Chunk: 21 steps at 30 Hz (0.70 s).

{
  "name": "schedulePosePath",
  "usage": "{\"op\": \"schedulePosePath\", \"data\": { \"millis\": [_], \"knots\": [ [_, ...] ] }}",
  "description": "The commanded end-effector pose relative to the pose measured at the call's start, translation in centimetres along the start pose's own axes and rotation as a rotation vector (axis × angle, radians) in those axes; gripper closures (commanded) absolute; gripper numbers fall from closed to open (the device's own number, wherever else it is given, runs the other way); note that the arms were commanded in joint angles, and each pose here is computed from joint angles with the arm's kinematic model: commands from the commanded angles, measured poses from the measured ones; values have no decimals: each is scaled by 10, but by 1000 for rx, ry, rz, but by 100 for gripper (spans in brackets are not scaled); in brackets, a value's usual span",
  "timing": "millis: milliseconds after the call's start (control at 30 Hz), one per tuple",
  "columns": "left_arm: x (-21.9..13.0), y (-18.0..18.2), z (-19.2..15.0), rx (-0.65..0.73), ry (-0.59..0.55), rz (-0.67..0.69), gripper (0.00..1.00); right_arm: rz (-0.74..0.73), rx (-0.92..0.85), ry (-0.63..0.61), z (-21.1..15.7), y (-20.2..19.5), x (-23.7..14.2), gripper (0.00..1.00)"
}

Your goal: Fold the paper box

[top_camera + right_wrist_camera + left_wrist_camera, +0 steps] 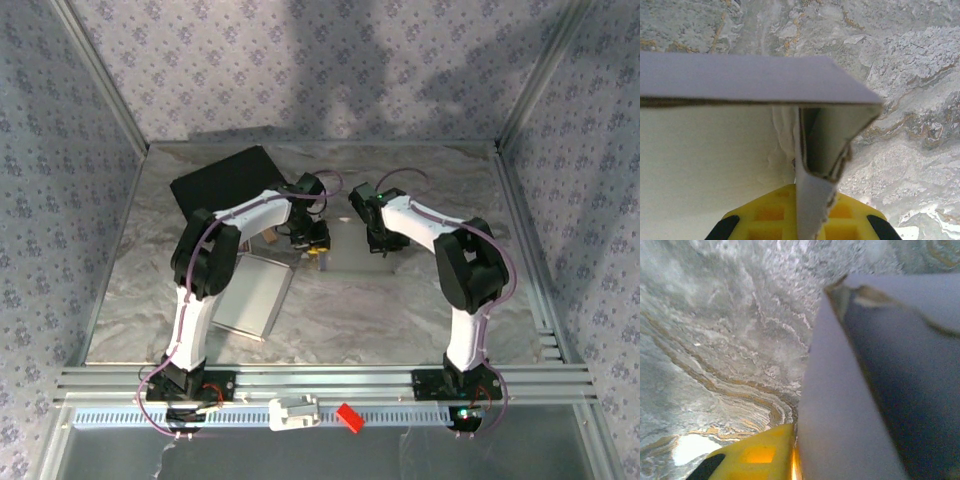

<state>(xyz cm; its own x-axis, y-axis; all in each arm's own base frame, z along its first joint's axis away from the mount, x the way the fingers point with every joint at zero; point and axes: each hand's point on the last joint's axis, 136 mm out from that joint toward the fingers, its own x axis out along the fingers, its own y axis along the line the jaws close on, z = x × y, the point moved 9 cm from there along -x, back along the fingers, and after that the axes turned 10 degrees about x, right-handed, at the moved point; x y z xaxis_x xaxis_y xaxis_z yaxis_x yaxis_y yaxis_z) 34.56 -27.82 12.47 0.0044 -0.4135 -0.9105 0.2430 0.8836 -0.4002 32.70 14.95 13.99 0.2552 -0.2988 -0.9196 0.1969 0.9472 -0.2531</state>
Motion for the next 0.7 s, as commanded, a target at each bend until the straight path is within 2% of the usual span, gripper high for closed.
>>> {"op": "schedulePosePath", "data": {
  "millis": [0,100,233,467,667],
  "knots": [
    [-17,-2,9,41,-125,85,85,-15,-19,-38,-6,-5,-12,100],
    [-25,-7,3,60,-177,151,86,-15,-3,-84,-9,-6,-20,100],
    [-29,-11,-9,56,-253,246,94,-41,39,-128,-16,-9,-24,100],
    [-25,-20,-26,75,-302,376,100,-101,94,-144,-31,-7,-21,100],
    [-20,-11,-32,10,-314,496,100,-94,114,-146,-36,-2,-23,100]
  ]
}}
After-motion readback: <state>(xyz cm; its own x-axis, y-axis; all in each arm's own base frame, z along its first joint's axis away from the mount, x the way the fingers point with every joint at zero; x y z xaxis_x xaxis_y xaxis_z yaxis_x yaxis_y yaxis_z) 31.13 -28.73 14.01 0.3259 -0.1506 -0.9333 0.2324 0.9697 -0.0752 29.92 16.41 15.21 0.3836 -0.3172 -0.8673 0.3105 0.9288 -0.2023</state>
